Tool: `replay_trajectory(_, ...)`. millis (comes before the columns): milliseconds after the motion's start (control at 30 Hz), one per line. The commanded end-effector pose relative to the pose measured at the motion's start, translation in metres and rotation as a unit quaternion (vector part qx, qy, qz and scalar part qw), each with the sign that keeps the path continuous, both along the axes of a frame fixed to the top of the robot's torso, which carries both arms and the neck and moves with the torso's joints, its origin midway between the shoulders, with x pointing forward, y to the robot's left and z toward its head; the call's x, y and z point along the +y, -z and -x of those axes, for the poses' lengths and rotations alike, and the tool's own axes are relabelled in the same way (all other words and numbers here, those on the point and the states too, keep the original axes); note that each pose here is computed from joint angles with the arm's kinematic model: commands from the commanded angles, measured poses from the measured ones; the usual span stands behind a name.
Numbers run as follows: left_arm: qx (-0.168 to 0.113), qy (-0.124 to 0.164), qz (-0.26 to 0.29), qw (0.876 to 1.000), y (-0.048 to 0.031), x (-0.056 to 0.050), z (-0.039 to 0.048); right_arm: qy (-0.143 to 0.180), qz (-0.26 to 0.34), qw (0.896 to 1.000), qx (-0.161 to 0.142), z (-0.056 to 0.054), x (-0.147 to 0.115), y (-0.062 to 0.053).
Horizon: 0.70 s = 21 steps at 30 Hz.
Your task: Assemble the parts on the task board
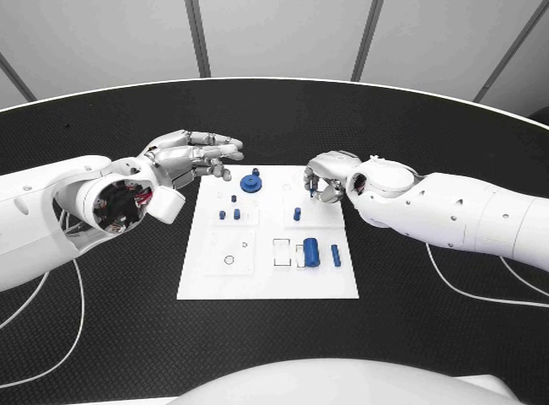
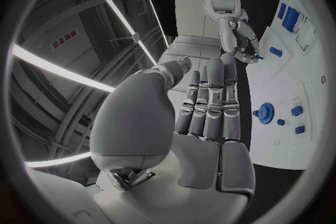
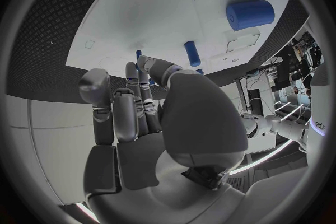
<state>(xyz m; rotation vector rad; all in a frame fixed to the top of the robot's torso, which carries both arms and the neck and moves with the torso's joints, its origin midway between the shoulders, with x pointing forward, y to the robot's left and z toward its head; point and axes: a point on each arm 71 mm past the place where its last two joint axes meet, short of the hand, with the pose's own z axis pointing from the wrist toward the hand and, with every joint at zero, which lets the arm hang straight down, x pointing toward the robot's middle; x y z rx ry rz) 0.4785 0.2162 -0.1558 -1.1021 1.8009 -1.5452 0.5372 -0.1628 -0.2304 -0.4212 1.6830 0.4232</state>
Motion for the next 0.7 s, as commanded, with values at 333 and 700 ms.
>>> replay_trajectory(333,0.000,-0.005,-0.002,1.000,0.0003,0.004,-0.0010,-0.008,-0.020,1.000,-0.007,0.021,-0.013,-0.009)
replay_trajectory(700,-0.001,-0.008,-0.002,1.000,0.0010,0.005,-0.0042,-0.067,-0.082,0.994,-0.032,0.058,0.018,-0.035)
